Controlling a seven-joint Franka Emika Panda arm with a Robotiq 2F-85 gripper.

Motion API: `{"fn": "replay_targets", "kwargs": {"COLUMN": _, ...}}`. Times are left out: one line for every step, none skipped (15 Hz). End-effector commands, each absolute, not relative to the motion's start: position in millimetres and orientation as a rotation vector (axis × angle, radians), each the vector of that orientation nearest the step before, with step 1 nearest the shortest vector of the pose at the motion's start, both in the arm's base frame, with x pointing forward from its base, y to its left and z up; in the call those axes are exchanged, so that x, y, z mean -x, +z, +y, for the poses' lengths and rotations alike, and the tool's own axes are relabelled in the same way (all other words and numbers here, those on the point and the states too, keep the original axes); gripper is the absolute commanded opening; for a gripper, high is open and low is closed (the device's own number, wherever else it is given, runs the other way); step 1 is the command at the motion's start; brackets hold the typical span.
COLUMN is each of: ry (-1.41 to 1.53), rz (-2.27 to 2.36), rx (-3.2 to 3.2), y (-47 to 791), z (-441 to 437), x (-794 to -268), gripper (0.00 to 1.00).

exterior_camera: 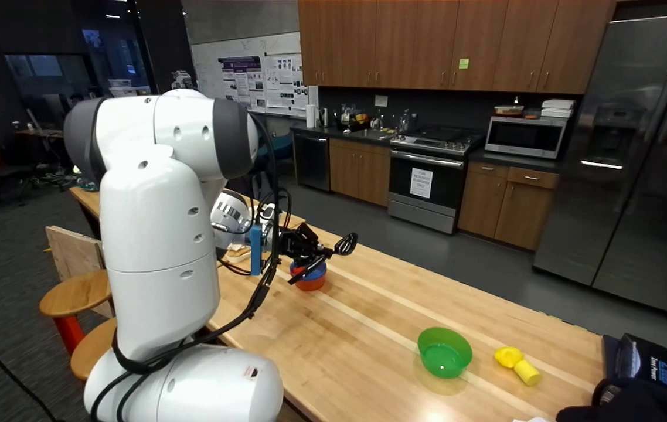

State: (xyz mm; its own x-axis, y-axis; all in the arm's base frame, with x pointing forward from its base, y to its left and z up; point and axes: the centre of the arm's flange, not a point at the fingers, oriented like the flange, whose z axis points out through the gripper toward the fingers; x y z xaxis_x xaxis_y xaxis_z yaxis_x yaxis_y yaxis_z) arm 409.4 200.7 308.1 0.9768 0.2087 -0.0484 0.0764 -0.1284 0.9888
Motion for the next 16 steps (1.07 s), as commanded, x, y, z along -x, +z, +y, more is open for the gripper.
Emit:
{"fn": "replay_targets", "kwargs": {"ry": 0.047, "rz": 0.386, "rx": -1.766, "y": 315.5, "z": 203.9, "x": -415.0, "gripper": 0.02}}
{"fn": "replay_targets", "kwargs": {"ry": 0.047, "rz": 0.442, "rx": -1.796, "y": 314.0, "z": 205.9, "x": -415.9, "gripper": 0.02}}
{"fn": "replay_targets", "kwargs": {"ry": 0.048, "rz": 0.498, "rx": -1.824, "y": 312.0, "z": 208.3, "x": -416.9, "gripper": 0.02}}
{"fn": "replay_targets", "kwargs": {"ry": 0.052, "rz": 0.557, "rx": -1.853, "y": 309.7, "z": 210.8, "x": -417.5, "gripper": 0.02}}
{"fn": "replay_targets", "kwargs": {"ry": 0.050, "rz": 0.614, "rx": -1.879, "y": 308.0, "z": 213.2, "x": -418.9, "gripper": 0.02}}
{"fn": "replay_targets", "kwargs": {"ry": 0.049, "rz": 0.670, "rx": -1.899, "y": 306.6, "z": 215.2, "x": -420.4, "gripper": 0.02}}
{"fn": "replay_targets", "kwargs": {"ry": 0.051, "rz": 0.722, "rx": -1.914, "y": 306.0, "z": 216.1, "x": -421.8, "gripper": 0.02}}
{"fn": "replay_targets", "kwargs": {"ry": 0.050, "rz": 0.760, "rx": -1.923, "y": 305.6, "z": 217.2, "x": -423.0, "gripper": 0.02}}
{"fn": "replay_targets", "kwargs": {"ry": 0.051, "rz": 0.792, "rx": -1.930, "y": 305.4, "z": 217.6, "x": -424.0, "gripper": 0.02}}
{"fn": "replay_targets", "kwargs": {"ry": 0.053, "rz": 0.824, "rx": -1.935, "y": 305.5, "z": 217.5, "x": -424.3, "gripper": 0.02}}
{"fn": "replay_targets", "kwargs": {"ry": 0.052, "rz": 0.848, "rx": -1.937, "y": 305.0, "z": 217.8, "x": -424.8, "gripper": 0.02}}
{"fn": "replay_targets", "kwargs": {"ry": 0.051, "rz": 0.868, "rx": -1.934, "y": 305.2, "z": 217.7, "x": -425.4, "gripper": 0.02}}
{"fn": "replay_targets", "kwargs": {"ry": 0.048, "rz": 0.883, "rx": -1.930, "y": 305.8, "z": 217.4, "x": -425.4, "gripper": 0.02}}
{"fn": "replay_targets", "kwargs": {"ry": 0.045, "rz": 0.898, "rx": -1.931, "y": 305.5, "z": 217.3, "x": -425.1, "gripper": 0.02}}
{"fn": "replay_targets", "kwargs": {"ry": 0.041, "rz": 0.911, "rx": -1.937, "y": 305.6, "z": 217.2, "x": -425.3, "gripper": 0.02}}
{"fn": "replay_targets", "kwargs": {"ry": 0.037, "rz": 0.906, "rx": -1.939, "y": 305.9, "z": 217.9, "x": -425.2, "gripper": 0.02}}
